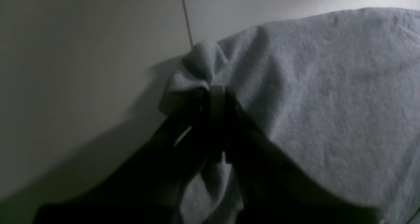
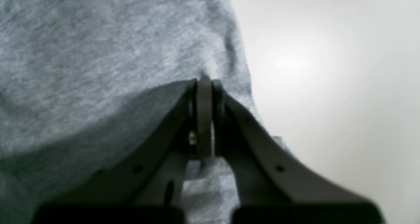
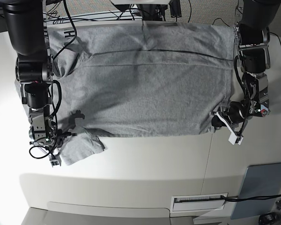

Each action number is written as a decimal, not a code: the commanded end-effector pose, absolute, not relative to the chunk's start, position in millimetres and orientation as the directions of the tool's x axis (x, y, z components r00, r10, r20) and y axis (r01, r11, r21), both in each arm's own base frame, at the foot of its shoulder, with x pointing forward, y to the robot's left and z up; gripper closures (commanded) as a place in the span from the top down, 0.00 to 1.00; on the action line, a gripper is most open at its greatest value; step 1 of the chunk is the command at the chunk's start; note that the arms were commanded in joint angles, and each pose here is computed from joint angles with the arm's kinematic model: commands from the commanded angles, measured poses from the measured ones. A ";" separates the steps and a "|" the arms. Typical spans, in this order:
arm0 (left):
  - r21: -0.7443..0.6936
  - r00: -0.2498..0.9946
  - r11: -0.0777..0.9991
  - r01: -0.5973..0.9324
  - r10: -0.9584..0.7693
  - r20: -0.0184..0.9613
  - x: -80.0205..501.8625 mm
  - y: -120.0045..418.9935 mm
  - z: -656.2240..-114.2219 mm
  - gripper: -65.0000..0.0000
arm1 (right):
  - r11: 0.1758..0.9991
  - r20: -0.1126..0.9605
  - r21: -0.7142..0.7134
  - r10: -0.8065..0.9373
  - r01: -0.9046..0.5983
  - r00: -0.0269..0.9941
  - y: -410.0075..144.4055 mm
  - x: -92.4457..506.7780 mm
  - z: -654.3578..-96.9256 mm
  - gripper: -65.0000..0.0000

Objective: Fold the T-shirt properly
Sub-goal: 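Grasp the shirt sides near the hem with both grippers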

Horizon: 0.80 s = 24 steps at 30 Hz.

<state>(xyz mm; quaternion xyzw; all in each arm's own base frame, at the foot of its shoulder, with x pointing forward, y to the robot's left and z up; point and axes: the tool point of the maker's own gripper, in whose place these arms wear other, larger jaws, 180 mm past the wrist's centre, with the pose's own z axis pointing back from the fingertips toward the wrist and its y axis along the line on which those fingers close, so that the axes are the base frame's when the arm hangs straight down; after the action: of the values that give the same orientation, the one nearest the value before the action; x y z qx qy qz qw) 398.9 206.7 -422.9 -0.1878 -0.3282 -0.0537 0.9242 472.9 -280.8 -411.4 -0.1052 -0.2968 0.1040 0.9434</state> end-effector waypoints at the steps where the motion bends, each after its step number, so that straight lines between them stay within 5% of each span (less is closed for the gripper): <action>1: -0.288 0.766 0.929 0.233 0.007 0.642 406.5 212.7 -413.1 0.00 | 0.950 0.551 -0.289 0.268 -0.121 0.790 -290.4 484.0 -391.2 0.00; 10: -0.288 0.767 0.929 0.233 0.007 0.642 406.5 212.7 -413.1 0.00 | 0.935 0.577 -0.336 0.297 -0.110 0.761 -294.2 498.1 -356.1 0.00; 15: -0.288 0.767 0.929 0.233 0.007 0.642 406.5 212.6 -413.1 0.00 | 0.932 0.642 -0.351 0.311 -0.091 0.701 -305.4 507.4 -342.4 0.45; 24: -0.288 0.767 0.929 0.233 0.007 0.642 406.5 212.5 -413.0 0.00 | 0.985 0.639 -0.164 0.152 -0.059 0.754 -304.9 488.9 -362.6 0.48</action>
<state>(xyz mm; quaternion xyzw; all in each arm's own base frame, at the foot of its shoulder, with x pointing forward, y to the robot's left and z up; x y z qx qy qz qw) 398.9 206.7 -422.9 -0.1880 -0.3282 -0.0536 0.9242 473.7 -297.0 -385.7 -0.0580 -0.3181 0.0591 0.9444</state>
